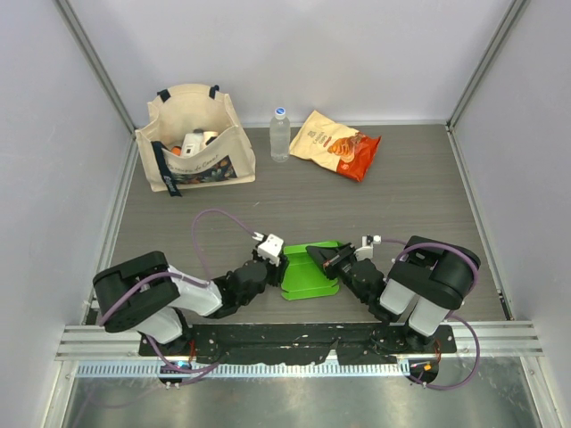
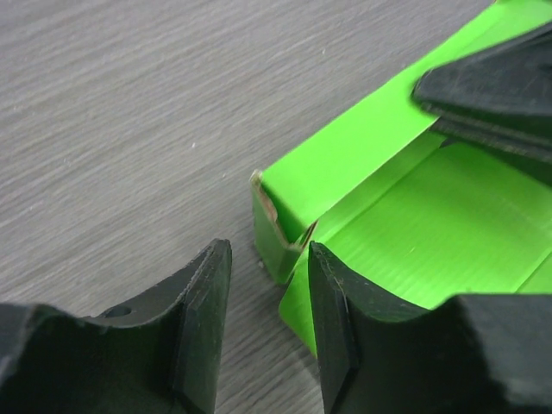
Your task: Fold the paper box
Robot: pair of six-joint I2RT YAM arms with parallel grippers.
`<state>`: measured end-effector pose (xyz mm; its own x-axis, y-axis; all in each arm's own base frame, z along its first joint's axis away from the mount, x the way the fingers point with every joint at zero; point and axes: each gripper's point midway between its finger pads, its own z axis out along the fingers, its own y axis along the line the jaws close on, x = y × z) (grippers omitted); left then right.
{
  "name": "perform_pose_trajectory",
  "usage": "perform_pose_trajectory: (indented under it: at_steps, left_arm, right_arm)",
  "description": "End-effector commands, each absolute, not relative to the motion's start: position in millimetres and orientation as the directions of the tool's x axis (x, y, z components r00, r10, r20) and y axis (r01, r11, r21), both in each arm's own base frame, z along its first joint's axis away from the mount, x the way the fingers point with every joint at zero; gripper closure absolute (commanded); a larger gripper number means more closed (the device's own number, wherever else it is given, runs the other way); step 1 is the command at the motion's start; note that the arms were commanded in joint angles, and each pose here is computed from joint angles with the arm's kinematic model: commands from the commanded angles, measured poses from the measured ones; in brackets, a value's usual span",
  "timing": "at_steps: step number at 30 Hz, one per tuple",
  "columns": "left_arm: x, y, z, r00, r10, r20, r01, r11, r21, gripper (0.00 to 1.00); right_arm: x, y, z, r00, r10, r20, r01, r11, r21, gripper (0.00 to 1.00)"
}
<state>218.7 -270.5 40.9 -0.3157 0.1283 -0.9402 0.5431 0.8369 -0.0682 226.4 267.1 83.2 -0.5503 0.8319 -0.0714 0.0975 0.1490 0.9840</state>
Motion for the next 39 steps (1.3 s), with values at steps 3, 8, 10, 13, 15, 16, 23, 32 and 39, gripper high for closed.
perform_pose_trajectory:
  at_steps: [3, 8, 10, 13, 15, 16, 23, 32, 39]
  left_arm:
    - [240.0, -283.3, 67.3, -0.235, 0.070, -0.970, 0.506, 0.861, -0.060, 0.62]
    - [250.5, -278.4, 61.1, -0.218, 0.103, -0.971, 0.454, 0.891, -0.008, 0.78]
    - [258.6, -269.9, 56.8, -0.219, 0.101, -0.971, 0.379, 0.925, 0.011, 0.86]
    - [274.5, -249.5, 49.3, -0.202, 0.079, -0.976, 0.165, 0.985, 0.046, 1.00]
    - [278.6, -248.3, 42.7, -0.203, 0.074, -0.976, 0.092, 0.994, 0.056, 1.00]
    - [280.9, -254.0, 41.5, -0.210, 0.069, -0.975, 0.067, 0.996, 0.056, 1.00]
    - [271.5, -266.5, 32.1, -0.212, 0.047, -0.976, 0.112, 0.993, 0.023, 1.00]
    - [239.9, -274.8, 39.2, -0.253, -0.021, -0.967, 0.353, 0.929, -0.112, 0.47]
    - [211.2, -260.0, 55.6, -0.309, -0.042, -0.950, 0.450, 0.873, -0.185, 0.43]
  right_arm:
    - [217.1, 268.0, 86.8, -0.581, 0.810, -0.078, 0.066, 0.142, 0.988, 0.99]
    - [217.4, 270.6, 87.6, -0.586, 0.807, -0.074, 0.069, 0.141, 0.988, 0.99]
    - [217.3, 271.4, 84.8, -0.586, 0.807, -0.073, 0.080, 0.147, 0.986, 0.99]
    - [216.4, 275.7, 84.0, -0.574, 0.817, -0.061, 0.097, 0.142, 0.985, 0.99]
    - [220.2, 276.8, 85.9, -0.552, 0.833, -0.047, 0.101, 0.123, 0.987, 0.99]
    - [221.9, 281.4, 91.1, -0.551, 0.833, -0.039, 0.089, 0.106, 0.990, 0.99]
    - [224.2, 281.1, 86.8, -0.535, 0.844, -0.019, 0.094, 0.082, 0.992, 0.99]
    - [227.2, 274.1, 87.8, -0.519, 0.854, -0.039, 0.081, 0.094, 0.992, 0.99]
    - [226.6, 278.6, 86.9, -0.539, 0.841, -0.042, 0.079, 0.100, 0.992, 0.99]
